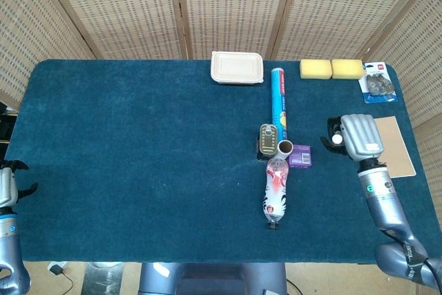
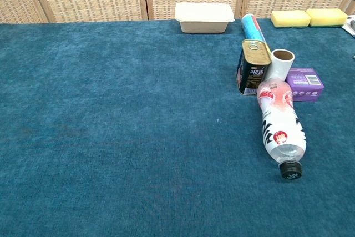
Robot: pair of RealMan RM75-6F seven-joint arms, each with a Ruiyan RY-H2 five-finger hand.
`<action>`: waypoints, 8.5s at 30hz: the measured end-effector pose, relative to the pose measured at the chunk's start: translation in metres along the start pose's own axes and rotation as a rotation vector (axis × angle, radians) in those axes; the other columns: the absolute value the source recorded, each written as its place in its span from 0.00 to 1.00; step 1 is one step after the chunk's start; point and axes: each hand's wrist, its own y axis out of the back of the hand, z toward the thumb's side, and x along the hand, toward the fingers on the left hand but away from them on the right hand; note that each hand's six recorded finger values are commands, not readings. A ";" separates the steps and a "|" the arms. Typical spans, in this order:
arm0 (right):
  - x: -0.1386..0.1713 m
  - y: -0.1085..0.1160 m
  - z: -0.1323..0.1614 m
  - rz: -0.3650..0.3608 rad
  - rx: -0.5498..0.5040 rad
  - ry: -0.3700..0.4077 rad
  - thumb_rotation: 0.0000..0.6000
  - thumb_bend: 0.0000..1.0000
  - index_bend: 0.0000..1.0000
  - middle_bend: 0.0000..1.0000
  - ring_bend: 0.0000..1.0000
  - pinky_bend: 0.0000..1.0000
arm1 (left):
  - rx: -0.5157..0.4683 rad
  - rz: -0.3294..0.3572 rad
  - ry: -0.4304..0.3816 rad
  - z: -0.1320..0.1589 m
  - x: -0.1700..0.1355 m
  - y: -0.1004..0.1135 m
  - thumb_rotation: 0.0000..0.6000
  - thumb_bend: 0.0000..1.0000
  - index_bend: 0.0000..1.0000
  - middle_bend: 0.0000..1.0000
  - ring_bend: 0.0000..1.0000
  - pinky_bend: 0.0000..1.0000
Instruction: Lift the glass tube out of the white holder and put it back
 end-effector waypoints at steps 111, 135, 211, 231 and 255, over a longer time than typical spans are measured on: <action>-0.019 -0.002 0.113 0.048 -0.264 0.136 1.00 0.36 0.78 1.00 1.00 0.88 | -0.003 -0.003 -0.004 0.000 0.001 0.000 1.00 0.15 0.45 0.42 0.23 0.32; -0.046 -0.013 0.090 0.031 -0.196 0.071 1.00 0.36 0.78 1.00 1.00 0.88 | 0.002 -0.002 -0.003 0.001 0.001 0.000 1.00 0.15 0.45 0.42 0.23 0.32; -0.054 -0.063 0.106 0.120 -0.224 0.065 1.00 0.35 0.78 1.00 1.00 0.88 | 0.000 -0.002 -0.004 0.000 0.001 0.000 1.00 0.15 0.45 0.42 0.23 0.32; -0.060 -0.074 0.095 0.115 -0.214 0.034 1.00 0.33 0.78 0.96 0.96 0.87 | 0.000 -0.002 -0.004 0.000 0.001 0.000 1.00 0.15 0.45 0.42 0.23 0.32; -0.065 -0.094 0.077 0.138 -0.201 0.006 1.00 0.31 0.77 0.89 0.87 0.78 | 0.000 -0.002 -0.004 0.000 0.001 0.000 1.00 0.15 0.45 0.42 0.23 0.32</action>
